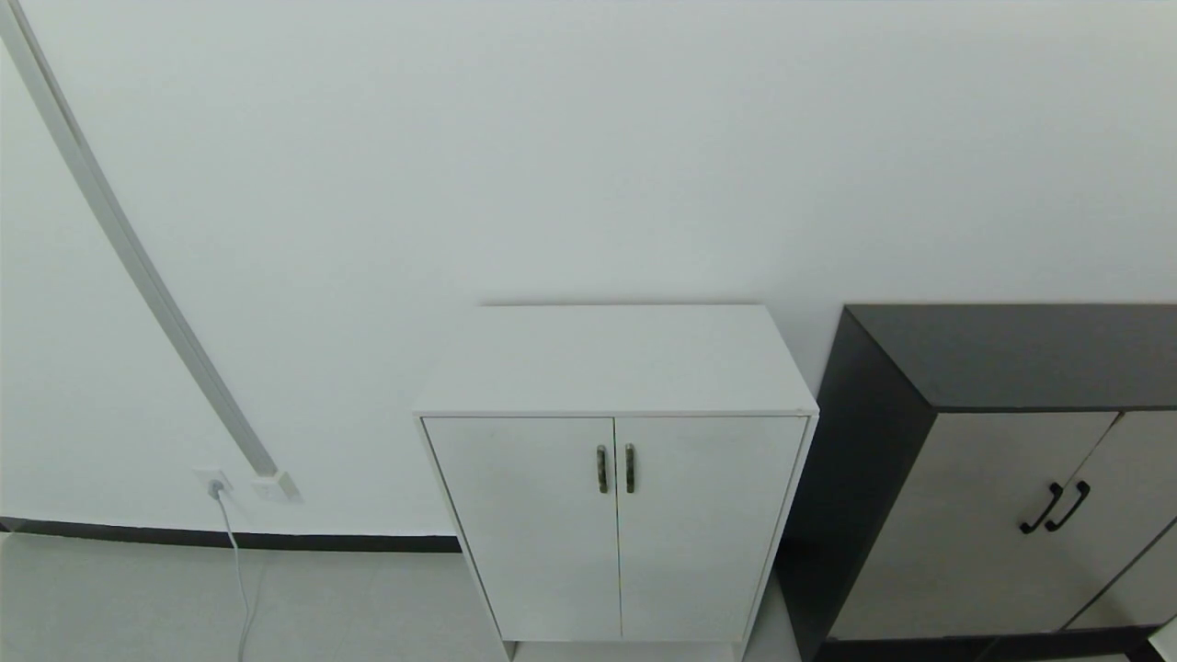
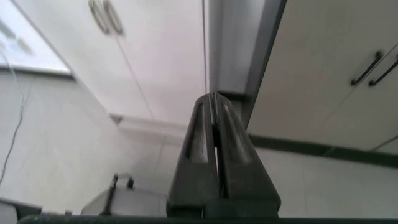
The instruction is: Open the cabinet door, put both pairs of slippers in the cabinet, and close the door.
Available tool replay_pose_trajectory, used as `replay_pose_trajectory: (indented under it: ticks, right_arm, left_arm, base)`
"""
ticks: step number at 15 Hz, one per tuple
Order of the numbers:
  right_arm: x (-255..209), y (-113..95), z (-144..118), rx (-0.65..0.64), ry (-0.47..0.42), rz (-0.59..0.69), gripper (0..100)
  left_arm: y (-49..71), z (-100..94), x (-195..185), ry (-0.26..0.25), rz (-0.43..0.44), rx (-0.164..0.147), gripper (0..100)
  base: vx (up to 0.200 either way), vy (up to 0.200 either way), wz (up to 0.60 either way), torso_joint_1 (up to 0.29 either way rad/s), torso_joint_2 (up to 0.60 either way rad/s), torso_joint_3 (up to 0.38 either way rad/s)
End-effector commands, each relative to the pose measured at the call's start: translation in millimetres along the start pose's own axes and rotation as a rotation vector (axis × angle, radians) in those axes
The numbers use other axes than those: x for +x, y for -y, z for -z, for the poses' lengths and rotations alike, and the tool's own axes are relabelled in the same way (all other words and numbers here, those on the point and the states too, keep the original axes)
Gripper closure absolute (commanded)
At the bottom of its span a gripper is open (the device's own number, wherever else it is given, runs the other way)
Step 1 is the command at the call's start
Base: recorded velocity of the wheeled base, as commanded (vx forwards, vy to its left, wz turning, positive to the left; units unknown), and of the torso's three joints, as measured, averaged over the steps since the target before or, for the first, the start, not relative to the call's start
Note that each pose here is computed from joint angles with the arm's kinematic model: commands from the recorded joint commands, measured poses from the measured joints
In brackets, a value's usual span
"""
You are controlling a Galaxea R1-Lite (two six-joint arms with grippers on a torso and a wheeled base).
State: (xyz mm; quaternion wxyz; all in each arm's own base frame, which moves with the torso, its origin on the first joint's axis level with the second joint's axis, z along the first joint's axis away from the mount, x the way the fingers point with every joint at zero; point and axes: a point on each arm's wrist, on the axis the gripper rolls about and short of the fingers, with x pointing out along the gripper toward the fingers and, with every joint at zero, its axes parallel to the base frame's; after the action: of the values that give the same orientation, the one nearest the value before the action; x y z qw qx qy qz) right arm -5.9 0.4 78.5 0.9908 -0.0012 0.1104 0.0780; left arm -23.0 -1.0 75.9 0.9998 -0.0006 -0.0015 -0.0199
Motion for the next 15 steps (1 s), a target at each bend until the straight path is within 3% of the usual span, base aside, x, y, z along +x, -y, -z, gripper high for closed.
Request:
replay_pose_trajectory:
  ticks: [1,5,8,12,15]
  right_arm:
    - [-9.2,-0.5,3.0,-0.003,0.125,0.033,100]
    - [-9.6,-0.6,3.3,0.003,0.129,0.126,100]
    - [-15.8,-2.2,6.6,0.002,0.22,0.161,100]
    - [-16.3,-0.2,5.8,0.11,0.243,0.238,100]
    - [-16.3,-0.2,5.6,0.11,0.244,0.238,100]
  left_arm:
    - [0.0,0.0,0.1,-0.001,0.0,0.0,100]
    - [0.0,0.0,0.1,-0.001,0.0,0.0,100]
    - [0.0,0.0,0.1,-0.001,0.0,0.0,100]
    - [0.0,0.0,0.1,-0.001,0.0,0.003,100]
    - [0.0,0.4,0.2,-0.003,0.0,0.003,100]
  base:
    - [0.0,0.0,0.0,0.0,0.0,0.0]
    - [0.0,0.0,0.0,0.0,0.0,0.0]
    - [0.0,0.0,0.0,0.0,0.0,0.0]
    - [0.0,0.0,0.0,0.0,0.0,0.0]
    - [0.0,0.0,0.0,0.0,0.0,0.0]
